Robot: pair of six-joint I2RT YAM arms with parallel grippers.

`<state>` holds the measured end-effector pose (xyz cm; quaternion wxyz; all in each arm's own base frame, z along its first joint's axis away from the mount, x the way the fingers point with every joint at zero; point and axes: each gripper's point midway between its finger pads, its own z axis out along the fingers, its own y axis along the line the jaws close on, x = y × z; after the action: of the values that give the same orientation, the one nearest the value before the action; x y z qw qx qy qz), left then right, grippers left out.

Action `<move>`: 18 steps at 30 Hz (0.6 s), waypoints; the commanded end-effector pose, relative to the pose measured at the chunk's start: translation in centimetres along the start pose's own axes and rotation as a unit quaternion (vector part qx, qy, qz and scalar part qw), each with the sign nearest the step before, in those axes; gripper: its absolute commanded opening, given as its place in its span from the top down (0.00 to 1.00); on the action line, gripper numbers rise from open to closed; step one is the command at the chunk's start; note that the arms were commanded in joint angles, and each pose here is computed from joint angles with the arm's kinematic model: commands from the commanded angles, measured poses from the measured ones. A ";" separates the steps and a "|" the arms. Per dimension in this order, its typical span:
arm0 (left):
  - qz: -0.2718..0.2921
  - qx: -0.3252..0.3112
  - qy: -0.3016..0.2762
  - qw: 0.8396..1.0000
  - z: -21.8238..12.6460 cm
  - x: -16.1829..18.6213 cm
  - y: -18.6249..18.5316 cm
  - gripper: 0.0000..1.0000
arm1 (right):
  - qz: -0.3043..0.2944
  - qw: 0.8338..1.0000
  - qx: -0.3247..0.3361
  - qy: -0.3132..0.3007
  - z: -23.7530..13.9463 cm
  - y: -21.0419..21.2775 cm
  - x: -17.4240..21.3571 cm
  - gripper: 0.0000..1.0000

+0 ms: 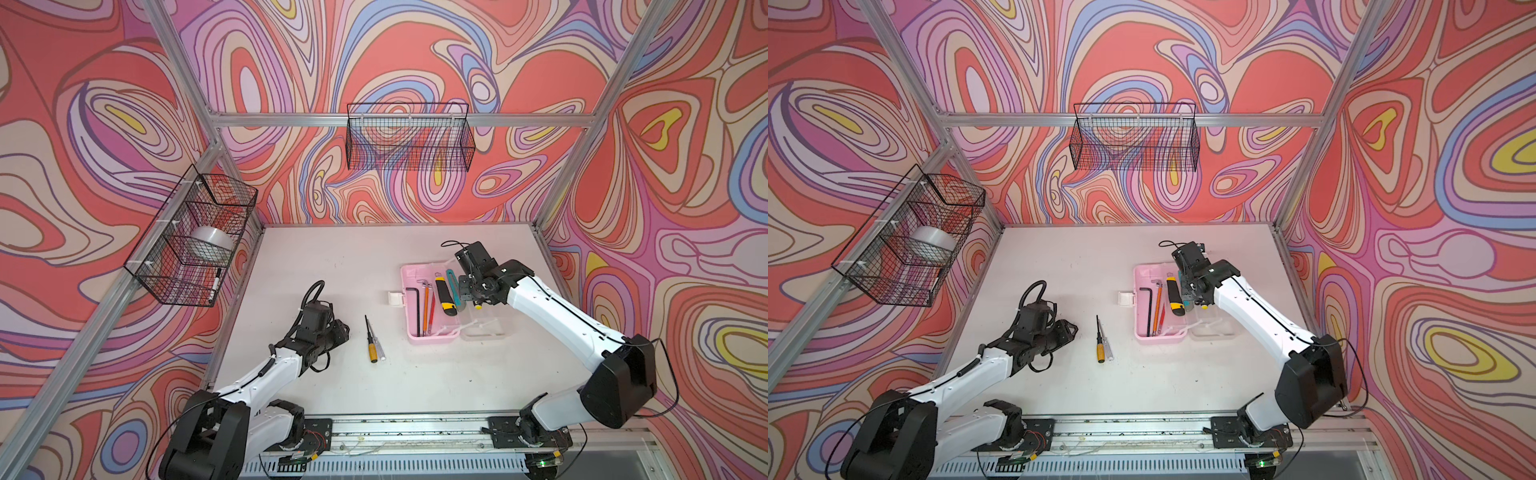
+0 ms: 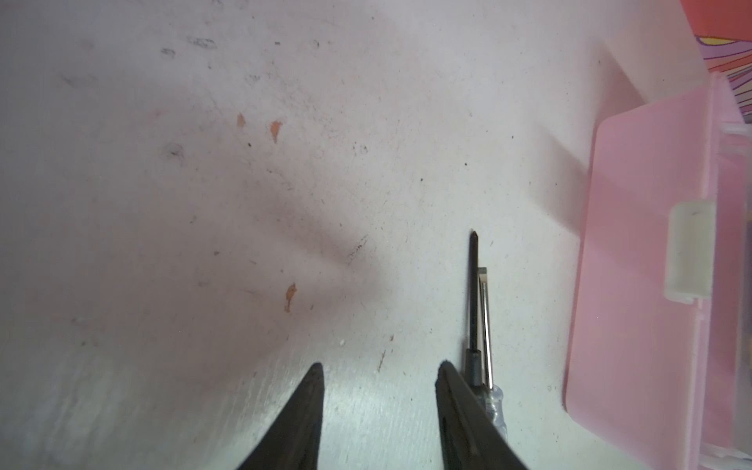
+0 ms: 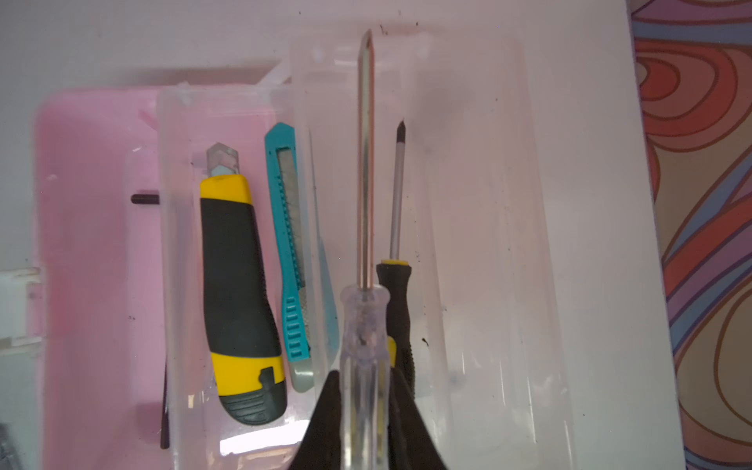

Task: Pack the tool kit
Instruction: 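Lift the clear-handled screwdriver and carry it over the pink box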

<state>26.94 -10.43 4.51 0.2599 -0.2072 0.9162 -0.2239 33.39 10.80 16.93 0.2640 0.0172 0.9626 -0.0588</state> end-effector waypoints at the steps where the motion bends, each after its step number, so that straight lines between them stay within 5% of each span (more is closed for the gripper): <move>1: 0.011 0.017 -0.009 1.000 -0.1 -0.9 -1.5 0.54 | 0.010 1.000 -0.016 -0.008 0.1 0.2 -0.2 1.00; 13: 0.011 0.010 -0.007 1.000 0.0 -0.8 -1.3 0.54 | 0.014 1.000 -0.015 0.003 1.3 0.1 0.3 0.99; 18: 0.012 0.011 -0.009 1.000 0.0 -0.9 -1.4 0.54 | 0.017 1.000 -0.020 0.000 0.9 0.2 -0.1 0.81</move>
<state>27.28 -10.89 4.91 0.2615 -0.2011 0.9162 -0.2273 33.57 10.83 15.71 0.2576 0.0245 0.9651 -0.0400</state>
